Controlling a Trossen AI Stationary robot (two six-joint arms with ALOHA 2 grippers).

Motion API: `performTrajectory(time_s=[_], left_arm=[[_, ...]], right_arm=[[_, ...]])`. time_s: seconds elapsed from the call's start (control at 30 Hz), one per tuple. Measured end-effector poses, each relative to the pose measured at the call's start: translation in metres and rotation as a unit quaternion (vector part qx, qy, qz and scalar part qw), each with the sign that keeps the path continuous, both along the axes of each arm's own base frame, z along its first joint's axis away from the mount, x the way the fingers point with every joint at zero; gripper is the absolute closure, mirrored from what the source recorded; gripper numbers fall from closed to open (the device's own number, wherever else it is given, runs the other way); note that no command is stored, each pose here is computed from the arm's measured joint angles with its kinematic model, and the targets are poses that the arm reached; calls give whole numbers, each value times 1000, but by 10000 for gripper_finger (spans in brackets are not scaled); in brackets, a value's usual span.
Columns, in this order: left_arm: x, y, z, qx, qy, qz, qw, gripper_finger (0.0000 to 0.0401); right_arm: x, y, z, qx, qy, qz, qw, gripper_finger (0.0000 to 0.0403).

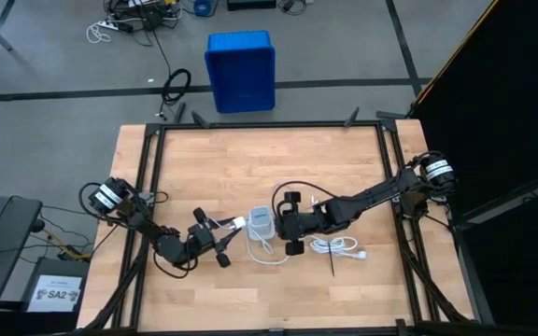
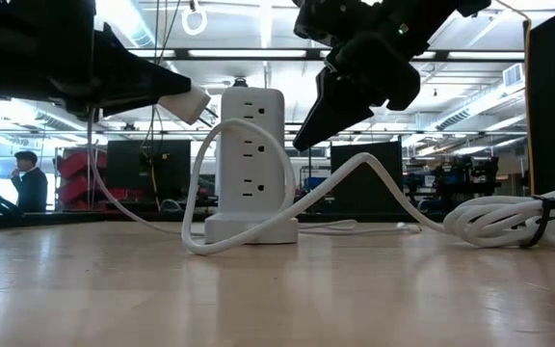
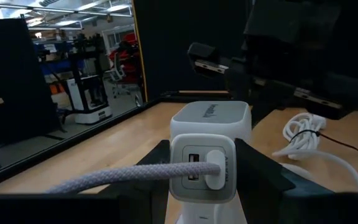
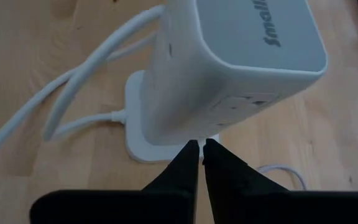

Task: Insert USB
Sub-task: Insert the white charger adapter into the white outlet extension

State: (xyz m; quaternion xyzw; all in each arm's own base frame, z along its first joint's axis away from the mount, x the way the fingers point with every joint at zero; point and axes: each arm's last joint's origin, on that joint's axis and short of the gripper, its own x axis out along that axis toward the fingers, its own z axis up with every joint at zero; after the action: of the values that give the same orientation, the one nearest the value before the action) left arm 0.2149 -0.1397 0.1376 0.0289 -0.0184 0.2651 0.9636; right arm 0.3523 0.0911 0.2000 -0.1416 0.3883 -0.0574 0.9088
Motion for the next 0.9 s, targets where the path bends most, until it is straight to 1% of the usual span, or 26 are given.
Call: performTrajectory(time_s=[0.23, 0.63, 0.9], left_arm=[[2, 3, 0, 0, -1, 2, 1000, 274], [8, 10, 0, 1, -3, 7, 1000, 274], [6, 9, 4, 21, 5, 2, 1000, 274]], right_arm=[[4, -3, 1, 28, -9, 17, 999, 402], [8, -12, 3, 26, -15, 27, 999, 401], [4, -14, 1, 14, 9, 24, 1000, 400]])
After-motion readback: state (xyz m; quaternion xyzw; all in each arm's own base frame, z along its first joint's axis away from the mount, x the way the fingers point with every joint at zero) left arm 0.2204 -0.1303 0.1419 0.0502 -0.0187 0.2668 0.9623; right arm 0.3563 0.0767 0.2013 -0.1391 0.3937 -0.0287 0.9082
